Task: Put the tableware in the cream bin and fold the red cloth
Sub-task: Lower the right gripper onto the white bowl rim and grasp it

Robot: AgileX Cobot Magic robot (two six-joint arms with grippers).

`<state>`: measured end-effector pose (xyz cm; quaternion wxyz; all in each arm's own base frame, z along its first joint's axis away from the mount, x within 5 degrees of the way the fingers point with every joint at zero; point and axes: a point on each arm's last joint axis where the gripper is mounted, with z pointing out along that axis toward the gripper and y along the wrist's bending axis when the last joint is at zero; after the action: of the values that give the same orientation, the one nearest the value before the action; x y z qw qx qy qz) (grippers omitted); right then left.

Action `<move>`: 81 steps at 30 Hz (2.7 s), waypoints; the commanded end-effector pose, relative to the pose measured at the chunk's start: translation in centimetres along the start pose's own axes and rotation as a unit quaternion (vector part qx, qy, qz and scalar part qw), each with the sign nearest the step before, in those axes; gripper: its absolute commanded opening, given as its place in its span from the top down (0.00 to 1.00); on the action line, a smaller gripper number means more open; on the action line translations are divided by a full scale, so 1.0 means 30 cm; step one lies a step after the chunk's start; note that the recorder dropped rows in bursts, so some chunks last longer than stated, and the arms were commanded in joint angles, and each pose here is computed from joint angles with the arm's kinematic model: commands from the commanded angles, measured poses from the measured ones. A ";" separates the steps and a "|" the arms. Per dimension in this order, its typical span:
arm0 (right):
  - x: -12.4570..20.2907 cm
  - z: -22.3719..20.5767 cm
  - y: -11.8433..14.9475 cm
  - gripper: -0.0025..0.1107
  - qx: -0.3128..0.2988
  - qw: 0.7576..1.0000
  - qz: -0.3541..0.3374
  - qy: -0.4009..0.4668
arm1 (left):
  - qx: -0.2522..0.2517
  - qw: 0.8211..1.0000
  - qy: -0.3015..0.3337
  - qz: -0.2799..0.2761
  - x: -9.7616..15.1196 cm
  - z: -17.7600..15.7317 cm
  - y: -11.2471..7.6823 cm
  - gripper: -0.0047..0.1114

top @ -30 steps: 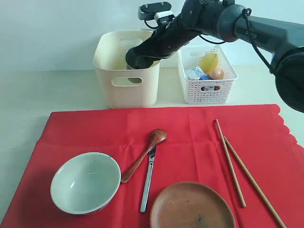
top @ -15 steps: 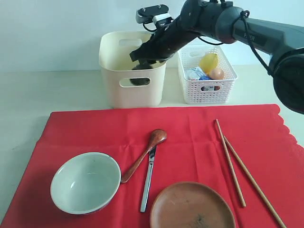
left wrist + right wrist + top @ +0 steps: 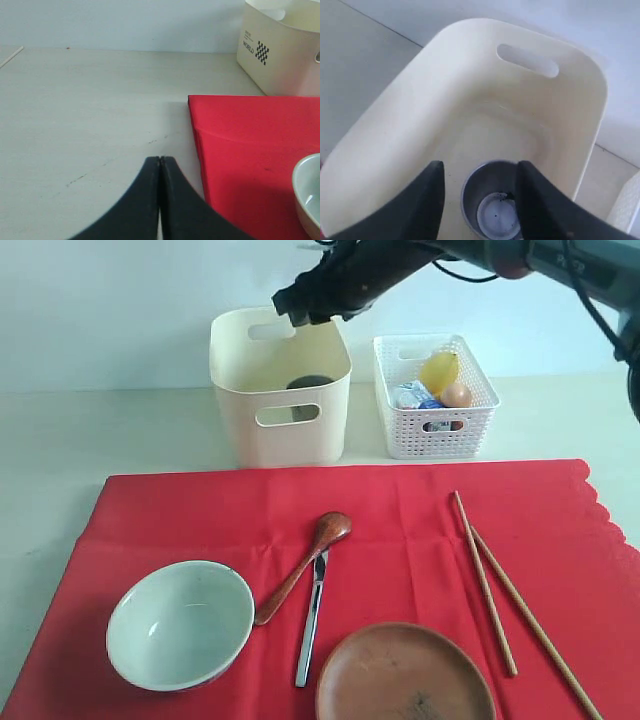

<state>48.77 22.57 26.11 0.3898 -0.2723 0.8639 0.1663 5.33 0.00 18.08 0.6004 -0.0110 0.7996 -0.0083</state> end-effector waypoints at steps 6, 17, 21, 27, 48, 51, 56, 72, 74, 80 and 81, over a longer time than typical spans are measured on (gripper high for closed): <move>-0.038 -0.155 0.045 0.58 -0.035 0.998 -0.012 0.056 | 0.000 1.000 -0.008 0.002 -0.002 -0.001 0.000 0.96; 0.016 -0.186 0.092 0.65 -0.097 0.985 0.022 0.142 | 0.000 1.000 -0.008 0.002 -0.002 -0.001 0.000 0.96; 0.036 -0.176 0.134 0.66 -0.132 0.978 0.027 0.160 | 0.000 1.000 -0.008 0.002 -0.002 -0.001 0.000 0.96; 0.062 -0.150 0.245 0.66 -0.163 0.969 0.001 0.186 | 0.000 1.000 -0.008 0.002 -0.002 -0.001 0.000 0.96; 0.184 -0.036 0.604 0.66 -0.189 0.936 -0.135 0.265 | 0.000 1.000 -0.008 0.002 -0.002 -0.001 0.000 0.96; 0.229 0.016 0.615 0.66 -0.179 0.929 -0.150 0.287 | 0.000 1.000 -0.008 0.002 -0.002 -0.001 0.000 0.96; 0.302 0.094 0.621 0.66 -0.161 0.919 -0.163 0.321 | 0.000 1.000 -0.008 0.002 -0.002 -0.001 0.000 0.96; 0.417 0.196 0.659 0.66 -0.164 0.903 -0.154 0.367 | 0.000 1.000 -0.008 0.002 -0.002 -0.001 0.000 0.96; 0.416 0.195 0.662 0.66 -0.167 0.903 -0.151 0.366 | 0.000 1.000 -0.008 0.002 -0.002 -0.001 0.000 0.96; 0.415 0.194 0.671 0.87 -0.179 0.903 -0.141 0.364 | 0.000 1.000 -0.008 0.002 -0.002 -0.001 0.000 0.96; 0.415 0.194 0.671 0.93 -0.179 0.903 -0.141 0.364 | 0.000 1.000 -0.008 0.002 -0.002 -0.001 0.000 0.96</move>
<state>33.33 37.13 14.48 0.0117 -0.4992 0.8540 0.1459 5.33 0.00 18.08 0.6004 -0.0110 0.7996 -0.0083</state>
